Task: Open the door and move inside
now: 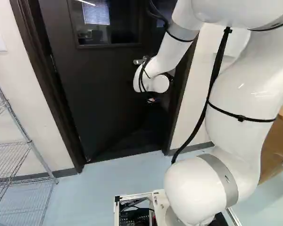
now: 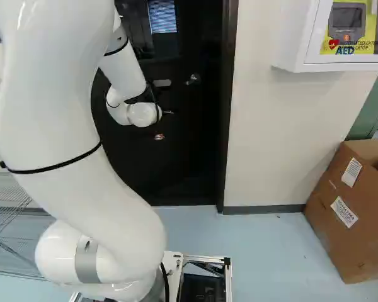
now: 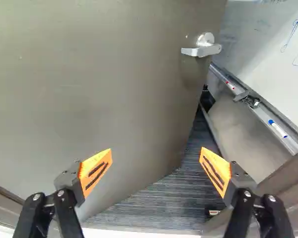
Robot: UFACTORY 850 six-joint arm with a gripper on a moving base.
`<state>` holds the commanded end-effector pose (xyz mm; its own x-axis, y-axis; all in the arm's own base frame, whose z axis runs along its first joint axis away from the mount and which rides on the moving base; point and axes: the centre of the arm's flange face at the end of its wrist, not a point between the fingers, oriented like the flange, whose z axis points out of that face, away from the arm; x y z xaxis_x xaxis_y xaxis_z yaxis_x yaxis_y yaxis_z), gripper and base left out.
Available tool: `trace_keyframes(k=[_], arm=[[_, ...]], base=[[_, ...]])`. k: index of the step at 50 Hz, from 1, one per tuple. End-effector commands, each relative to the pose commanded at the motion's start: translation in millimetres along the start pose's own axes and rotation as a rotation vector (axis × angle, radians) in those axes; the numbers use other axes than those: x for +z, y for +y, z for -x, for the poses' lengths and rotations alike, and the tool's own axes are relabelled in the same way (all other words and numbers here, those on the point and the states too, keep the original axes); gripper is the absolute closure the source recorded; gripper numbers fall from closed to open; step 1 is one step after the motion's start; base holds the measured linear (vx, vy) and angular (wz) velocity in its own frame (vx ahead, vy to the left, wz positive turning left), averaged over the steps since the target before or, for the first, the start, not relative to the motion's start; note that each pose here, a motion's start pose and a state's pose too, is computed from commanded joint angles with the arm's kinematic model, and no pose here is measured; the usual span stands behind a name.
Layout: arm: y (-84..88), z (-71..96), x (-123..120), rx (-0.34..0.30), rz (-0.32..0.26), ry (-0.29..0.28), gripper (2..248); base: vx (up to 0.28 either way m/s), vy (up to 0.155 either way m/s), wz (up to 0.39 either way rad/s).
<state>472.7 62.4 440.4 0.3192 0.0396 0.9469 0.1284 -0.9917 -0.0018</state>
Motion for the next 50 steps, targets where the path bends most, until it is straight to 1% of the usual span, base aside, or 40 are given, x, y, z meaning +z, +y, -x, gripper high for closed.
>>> trace_keyframes(k=[28,50], arm=[[9.9,18.8,-56,0.007,0.022,0.0,3],[20.0,28.0,-82,0.011,0.045,0.015,3]], base=[[0.0,0.0,0.0],[0.0,0.0,0.0]])
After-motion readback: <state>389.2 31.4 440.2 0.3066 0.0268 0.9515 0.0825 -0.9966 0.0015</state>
